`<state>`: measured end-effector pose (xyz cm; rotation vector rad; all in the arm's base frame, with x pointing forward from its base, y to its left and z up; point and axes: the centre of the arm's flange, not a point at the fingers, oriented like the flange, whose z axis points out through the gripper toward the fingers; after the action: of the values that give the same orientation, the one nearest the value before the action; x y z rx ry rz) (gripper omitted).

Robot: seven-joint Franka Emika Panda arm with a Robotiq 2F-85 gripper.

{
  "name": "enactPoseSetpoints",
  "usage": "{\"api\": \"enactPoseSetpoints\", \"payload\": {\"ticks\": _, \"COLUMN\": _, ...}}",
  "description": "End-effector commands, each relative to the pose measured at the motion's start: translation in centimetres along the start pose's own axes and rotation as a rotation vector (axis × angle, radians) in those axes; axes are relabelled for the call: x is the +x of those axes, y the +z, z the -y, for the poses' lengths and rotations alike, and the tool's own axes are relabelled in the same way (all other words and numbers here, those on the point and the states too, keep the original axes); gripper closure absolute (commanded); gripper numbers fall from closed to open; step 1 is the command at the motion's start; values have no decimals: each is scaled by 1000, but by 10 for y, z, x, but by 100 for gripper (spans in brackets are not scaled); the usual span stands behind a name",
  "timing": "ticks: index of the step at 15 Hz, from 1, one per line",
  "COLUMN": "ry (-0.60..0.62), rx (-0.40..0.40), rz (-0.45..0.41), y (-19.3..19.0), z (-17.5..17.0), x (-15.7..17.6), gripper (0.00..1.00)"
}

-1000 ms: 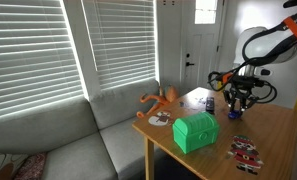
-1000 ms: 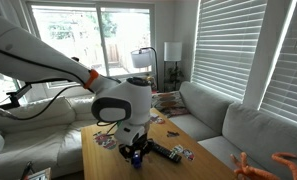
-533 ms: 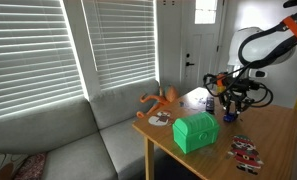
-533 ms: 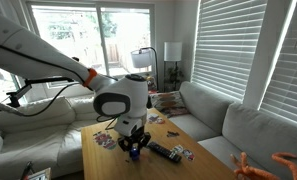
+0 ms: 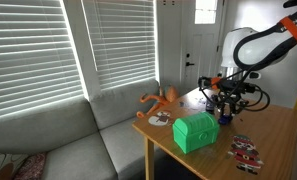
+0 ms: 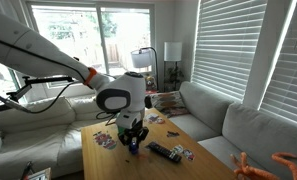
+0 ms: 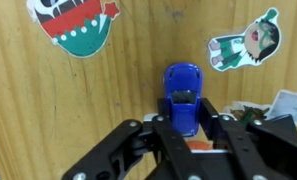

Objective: Move the toy car along the table twice

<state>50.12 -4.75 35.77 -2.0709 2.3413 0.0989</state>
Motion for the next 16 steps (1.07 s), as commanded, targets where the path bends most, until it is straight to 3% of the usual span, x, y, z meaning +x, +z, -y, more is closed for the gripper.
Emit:
{"api": "enactPoseSetpoints", "payload": {"ticks": 1, "ry": 11, "rx": -28, "rz": -13, "y": 14, "z": 13, "x": -11, "gripper": 90}}
{"api": "enactPoseSetpoints", "payload": {"ticks": 9, "ry": 36, "rx": -36, "rz": -26, "y": 15, "z": 19, "x": -2, "gripper": 90}}
{"api": "enactPoseSetpoints", "payload": {"ticks": 16, "ry": 45, "rx": -46, "rz": -12, "y": 11, "z": 6, "x": 49, "gripper": 90}}
